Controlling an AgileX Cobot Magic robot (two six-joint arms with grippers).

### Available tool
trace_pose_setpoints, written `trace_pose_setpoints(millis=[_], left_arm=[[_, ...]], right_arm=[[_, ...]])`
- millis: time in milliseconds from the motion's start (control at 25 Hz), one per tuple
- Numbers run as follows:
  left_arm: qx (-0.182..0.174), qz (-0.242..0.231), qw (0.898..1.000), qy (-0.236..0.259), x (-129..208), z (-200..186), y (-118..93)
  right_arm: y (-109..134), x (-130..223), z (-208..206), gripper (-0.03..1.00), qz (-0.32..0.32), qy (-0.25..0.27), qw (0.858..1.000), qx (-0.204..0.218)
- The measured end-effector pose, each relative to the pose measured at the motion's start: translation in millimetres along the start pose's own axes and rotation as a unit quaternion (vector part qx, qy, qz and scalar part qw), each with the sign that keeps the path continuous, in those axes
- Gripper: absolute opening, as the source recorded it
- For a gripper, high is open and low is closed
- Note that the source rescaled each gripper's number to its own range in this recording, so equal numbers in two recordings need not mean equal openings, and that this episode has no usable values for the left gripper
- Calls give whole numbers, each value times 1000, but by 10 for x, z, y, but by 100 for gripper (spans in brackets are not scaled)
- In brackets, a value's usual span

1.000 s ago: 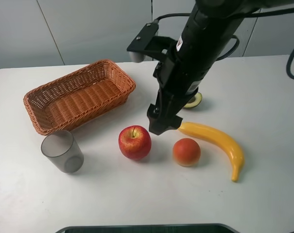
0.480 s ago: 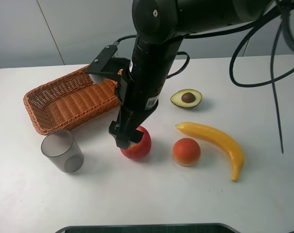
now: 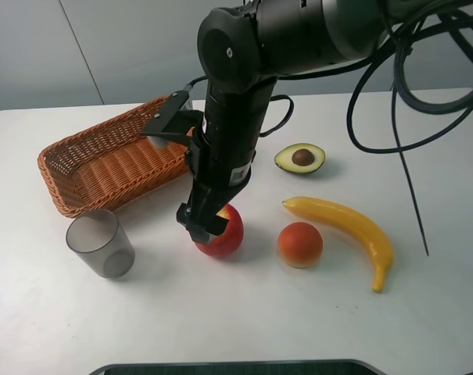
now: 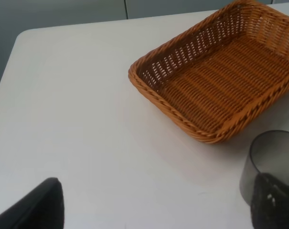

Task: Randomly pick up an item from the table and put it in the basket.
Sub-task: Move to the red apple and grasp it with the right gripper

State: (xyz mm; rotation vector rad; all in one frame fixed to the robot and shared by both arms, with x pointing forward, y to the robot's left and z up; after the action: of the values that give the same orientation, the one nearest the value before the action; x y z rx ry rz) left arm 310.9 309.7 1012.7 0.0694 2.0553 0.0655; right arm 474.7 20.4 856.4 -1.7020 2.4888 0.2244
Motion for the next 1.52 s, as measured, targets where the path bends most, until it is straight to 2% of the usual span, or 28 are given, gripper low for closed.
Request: trace_pose_setpoints(millis=[1040,1080,1120,1160,1200,1240,1520], left_arm=[[0,0,1000,0,0,0,0],[0,0,1000,0,0,0,0],[0,0,1000,0,0,0,0],[0,0,1000,0,0,0,0],[0,0,1000,0,0,0,0],[0,0,1000,0,0,0,0],[0,0,1000,0,0,0,0]], right_arm=[[-106,44,484,99,-2,26,1000,10],[-106,47,491,96,-2,26,1000,9],[-109,48,491,70,-2,27,1000,10],[-109,48,491,31,-2,27,1000,10],[-109,48,491,0,-1,27,1000,10],[-109,48,491,6,-1,27,1000,10],[-109,48,491,6,0,27,1000,10]])
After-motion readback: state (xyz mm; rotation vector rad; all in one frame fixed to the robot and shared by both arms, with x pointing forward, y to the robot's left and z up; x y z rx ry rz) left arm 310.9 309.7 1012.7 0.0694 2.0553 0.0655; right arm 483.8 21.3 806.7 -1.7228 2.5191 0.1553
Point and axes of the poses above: a point on each arm's last joint axis where the gripper is mounted, z pointing out along that axis toward the gripper, y along the wrist's bending axis when the last joint is at zero, x = y × z, the point moved 9 cm from there along z, pointing out along that axis toward the gripper, and after that the axes turned 2 degrees about z, right-handed, at the moved point
